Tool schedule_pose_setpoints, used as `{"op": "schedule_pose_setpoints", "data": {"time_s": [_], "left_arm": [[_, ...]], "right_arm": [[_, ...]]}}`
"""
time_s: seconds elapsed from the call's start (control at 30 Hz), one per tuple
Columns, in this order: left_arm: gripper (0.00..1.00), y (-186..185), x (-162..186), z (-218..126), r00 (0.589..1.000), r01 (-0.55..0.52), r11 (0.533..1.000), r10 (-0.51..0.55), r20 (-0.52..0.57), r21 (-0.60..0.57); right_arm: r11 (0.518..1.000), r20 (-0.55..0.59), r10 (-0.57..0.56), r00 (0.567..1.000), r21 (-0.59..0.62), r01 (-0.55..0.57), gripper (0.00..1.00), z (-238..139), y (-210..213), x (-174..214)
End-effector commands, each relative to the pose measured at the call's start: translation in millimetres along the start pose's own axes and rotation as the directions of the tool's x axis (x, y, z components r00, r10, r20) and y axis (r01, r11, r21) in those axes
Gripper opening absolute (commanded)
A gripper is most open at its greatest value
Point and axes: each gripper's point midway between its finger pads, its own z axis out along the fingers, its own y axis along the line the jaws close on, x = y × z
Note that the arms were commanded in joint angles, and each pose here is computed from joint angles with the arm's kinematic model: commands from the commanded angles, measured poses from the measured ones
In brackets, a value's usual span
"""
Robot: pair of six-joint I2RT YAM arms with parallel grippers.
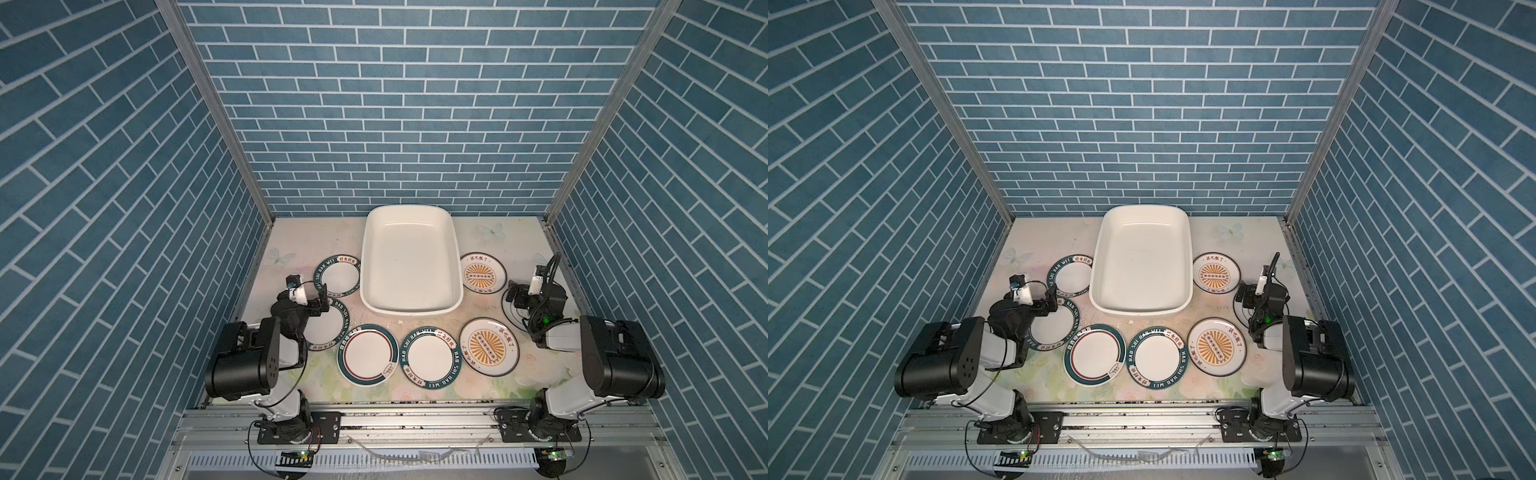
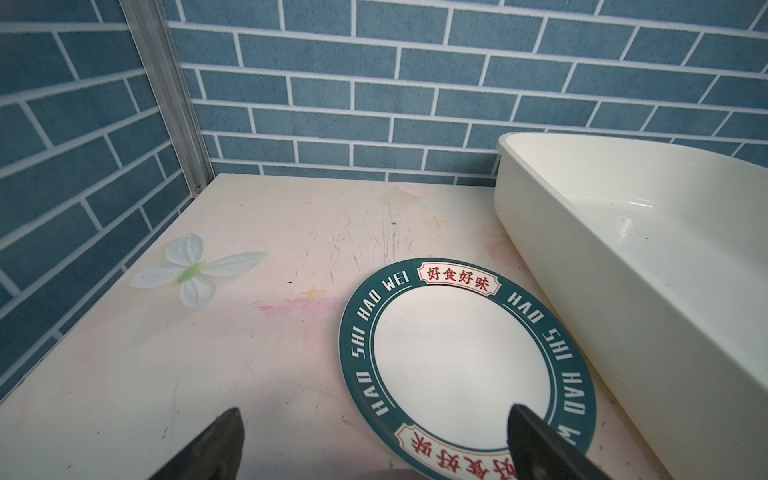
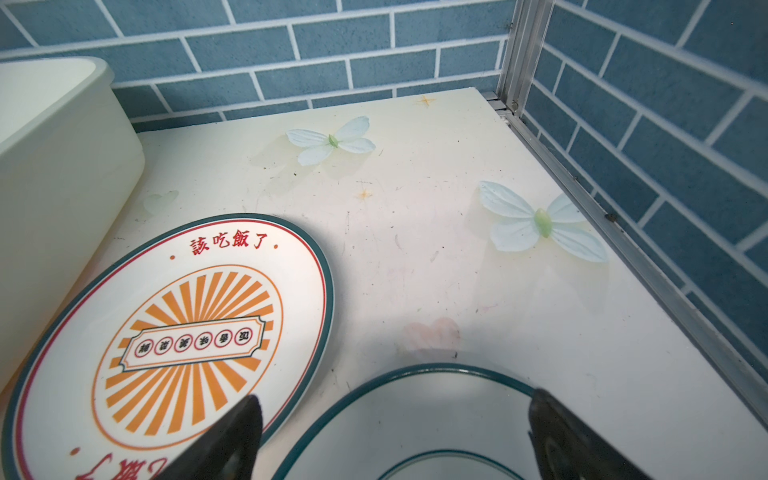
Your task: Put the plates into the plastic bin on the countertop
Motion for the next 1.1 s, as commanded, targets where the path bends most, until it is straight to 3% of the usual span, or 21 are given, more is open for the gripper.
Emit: {"op": "schedule_pose_setpoints", "data": {"time_s": [0.0,0.1,0.27,0.5,0.57,0.67,0.83,0.93,1.07], "left_arm": [[0.99,-2.7,-8.5,1.7,1.0,-0.012,1.0,0.012,0.022,0.01],[0.99,-2.7,-8.4,1.7,1.0,-0.012,1.0,0.012,0.022,0.01],[1.0,-2.7,-8.3,1.7,1.0,-0.012,1.0,0.012,0.021,0.01],[0.99,-2.8,-8.3,1.9,1.0,-0.013,1.0,0.012,0.021,0.011],[1.0,-16.4,-10.1,10.2,0.999,-0.037,0.994,0.038,-0.005,0.098],[0.99,-25.0,-6.2,18.5,0.996,-0.064,0.99,0.073,-0.06,0.128],[0.99,-24.6,-11.7,14.4,0.996,-0.071,0.991,0.076,-0.044,0.113],[1.0,-30.4,-23.1,7.6,0.996,-0.076,0.987,0.082,-0.043,0.14],[1.0,-37.7,-55.2,4.0,0.984,-0.08,0.981,0.106,-0.146,0.176]], "right_arm": [[0.999,0.018,-0.043,0.999,-0.014,0.043,0.99,1.5,3.7,-8.3],[0.999,0.018,-0.043,0.999,-0.007,0.043,0.99,1.0,2.3,-8.2],[0.994,0.038,-0.004,0.999,0.106,0.0,0.99,-3.5,-16.8,-12.5],[0.992,-0.005,0.0,1.0,0.126,0.0,0.99,-8.2,-18.9,-28.3],[0.99,-0.023,0.005,1.0,0.138,-0.002,0.99,-10.5,-20.5,-34.5],[0.989,-0.043,0.026,0.999,0.149,-0.019,0.99,-15.1,-21.2,-46.2],[0.981,-0.143,0.174,0.974,0.116,-0.158,0.99,-23.0,-9.7,-59.9],[0.955,-0.209,0.297,0.932,0.085,-0.285,0.99,-23.6,3.6,-74.9],[0.901,-0.214,0.403,0.89,-0.078,-0.427,0.99,-28.8,35.1,-100.7]]}}
